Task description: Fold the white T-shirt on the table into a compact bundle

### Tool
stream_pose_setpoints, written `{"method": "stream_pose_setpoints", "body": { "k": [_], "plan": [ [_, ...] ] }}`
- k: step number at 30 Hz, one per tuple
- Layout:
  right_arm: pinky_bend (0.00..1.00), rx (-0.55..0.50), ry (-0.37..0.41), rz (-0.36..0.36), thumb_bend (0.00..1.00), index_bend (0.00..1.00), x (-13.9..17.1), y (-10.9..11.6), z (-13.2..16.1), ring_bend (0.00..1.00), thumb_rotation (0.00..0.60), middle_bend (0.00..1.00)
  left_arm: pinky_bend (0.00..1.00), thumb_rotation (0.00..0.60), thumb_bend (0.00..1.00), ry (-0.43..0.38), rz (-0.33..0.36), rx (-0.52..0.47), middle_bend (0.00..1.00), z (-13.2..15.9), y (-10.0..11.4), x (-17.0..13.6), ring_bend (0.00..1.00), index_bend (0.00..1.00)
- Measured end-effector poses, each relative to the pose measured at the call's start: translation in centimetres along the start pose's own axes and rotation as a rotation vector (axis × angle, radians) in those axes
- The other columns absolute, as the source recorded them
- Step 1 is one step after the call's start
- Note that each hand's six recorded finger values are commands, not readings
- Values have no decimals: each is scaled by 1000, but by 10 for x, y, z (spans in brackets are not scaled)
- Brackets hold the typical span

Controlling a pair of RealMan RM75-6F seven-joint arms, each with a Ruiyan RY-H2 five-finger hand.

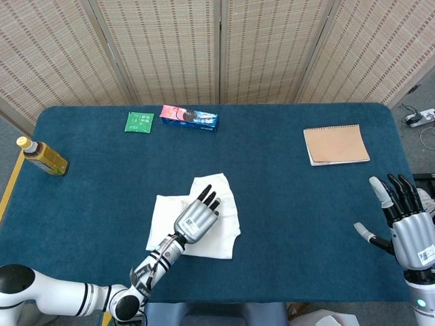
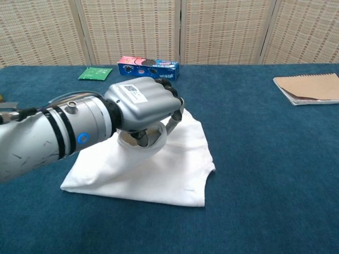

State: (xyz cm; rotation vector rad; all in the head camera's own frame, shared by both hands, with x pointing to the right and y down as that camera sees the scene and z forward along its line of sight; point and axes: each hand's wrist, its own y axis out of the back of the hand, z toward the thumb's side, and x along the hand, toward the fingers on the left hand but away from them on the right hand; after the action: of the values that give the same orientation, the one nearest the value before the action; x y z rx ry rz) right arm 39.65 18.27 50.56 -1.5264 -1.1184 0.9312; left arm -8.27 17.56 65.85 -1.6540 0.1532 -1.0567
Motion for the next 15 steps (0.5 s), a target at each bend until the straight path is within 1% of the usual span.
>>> {"method": "stream_pose_setpoints", "body": {
  "k": [3, 8, 13, 15],
  "plan": [
    [58, 2, -4, 1, 106, 49, 1, 0, -2, 50, 600, 154, 3, 600, 547, 0, -17, 4, 211, 8, -1, 5, 108, 674],
    [58, 3, -10, 0, 107, 49, 2, 2, -3, 50, 600, 154, 3, 600, 547, -8, -23, 11, 209, 21, 0, 11, 108, 674],
    [58, 11, -20, 1, 107, 49, 5, 3, -6, 50, 600, 154, 3, 600, 548, -15, -18, -15, 209, 31, 6, 17, 108, 674],
    [58, 12, -24, 1, 106, 49, 5, 4, -7, 50, 600, 154, 3, 600, 547, -21, -13, -9, 208, 35, 8, 20, 108, 672]
  ]
}}
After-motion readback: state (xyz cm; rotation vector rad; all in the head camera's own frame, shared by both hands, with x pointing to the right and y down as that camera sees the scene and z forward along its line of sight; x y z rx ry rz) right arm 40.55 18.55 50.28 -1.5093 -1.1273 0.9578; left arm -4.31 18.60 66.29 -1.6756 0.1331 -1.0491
